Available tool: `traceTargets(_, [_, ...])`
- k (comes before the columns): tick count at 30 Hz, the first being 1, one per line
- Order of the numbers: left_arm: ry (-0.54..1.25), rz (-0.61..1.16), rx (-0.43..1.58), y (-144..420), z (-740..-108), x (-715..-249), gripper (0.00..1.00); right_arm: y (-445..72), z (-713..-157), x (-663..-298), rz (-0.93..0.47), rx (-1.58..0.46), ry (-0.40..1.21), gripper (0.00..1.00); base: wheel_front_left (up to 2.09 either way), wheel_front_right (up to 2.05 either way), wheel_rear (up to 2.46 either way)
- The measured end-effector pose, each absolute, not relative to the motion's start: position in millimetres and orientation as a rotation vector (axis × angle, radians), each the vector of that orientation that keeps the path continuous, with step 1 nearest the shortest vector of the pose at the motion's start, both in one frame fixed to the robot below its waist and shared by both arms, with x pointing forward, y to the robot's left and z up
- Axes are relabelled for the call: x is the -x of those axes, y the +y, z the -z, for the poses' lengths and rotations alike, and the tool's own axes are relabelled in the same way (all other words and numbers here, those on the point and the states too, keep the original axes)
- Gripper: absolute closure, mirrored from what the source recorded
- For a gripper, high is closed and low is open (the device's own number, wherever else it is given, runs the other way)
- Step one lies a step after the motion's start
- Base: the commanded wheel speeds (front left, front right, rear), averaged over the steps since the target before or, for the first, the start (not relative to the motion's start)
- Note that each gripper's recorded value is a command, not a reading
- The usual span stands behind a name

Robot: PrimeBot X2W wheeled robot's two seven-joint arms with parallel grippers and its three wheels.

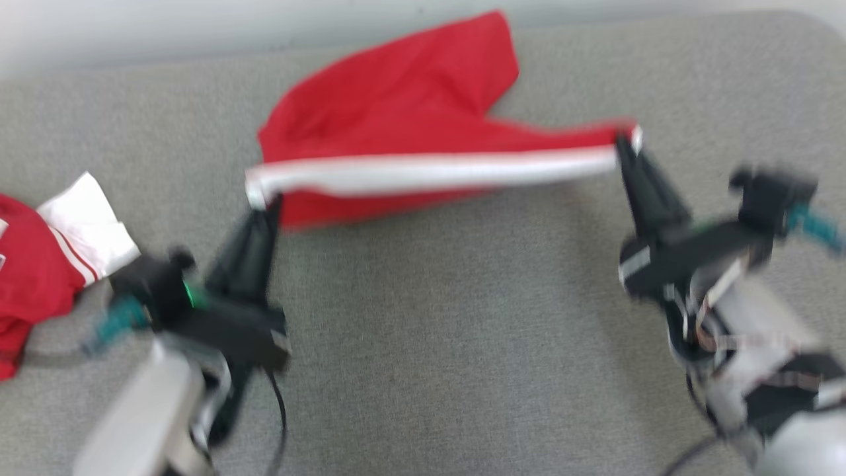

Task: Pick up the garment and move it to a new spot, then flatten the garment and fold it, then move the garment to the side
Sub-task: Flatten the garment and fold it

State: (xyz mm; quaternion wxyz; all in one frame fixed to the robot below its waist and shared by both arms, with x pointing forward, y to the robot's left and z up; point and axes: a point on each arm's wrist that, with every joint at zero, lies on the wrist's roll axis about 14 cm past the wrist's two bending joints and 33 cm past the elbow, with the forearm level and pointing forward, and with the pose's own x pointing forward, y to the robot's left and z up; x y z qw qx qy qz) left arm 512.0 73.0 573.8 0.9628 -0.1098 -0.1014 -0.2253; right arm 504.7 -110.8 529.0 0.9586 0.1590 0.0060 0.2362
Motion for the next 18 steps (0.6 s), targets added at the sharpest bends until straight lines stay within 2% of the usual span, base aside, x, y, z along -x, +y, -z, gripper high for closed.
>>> traceTargets(10, [-0.094, 0.392, 0.287, 75, -535, -437, 1.00, -130, -508, -426, -0.401, -0.448, 0.057, 1.00, 0.00, 0.00, 0.00])
traceTargets(18, [-0.063, 0.367, 0.210, 74, -518, -389, 1.00, -142, -495, -375, -0.351, -0.475, 0.099, 1.00, 0.00, 0.00, 0.00])
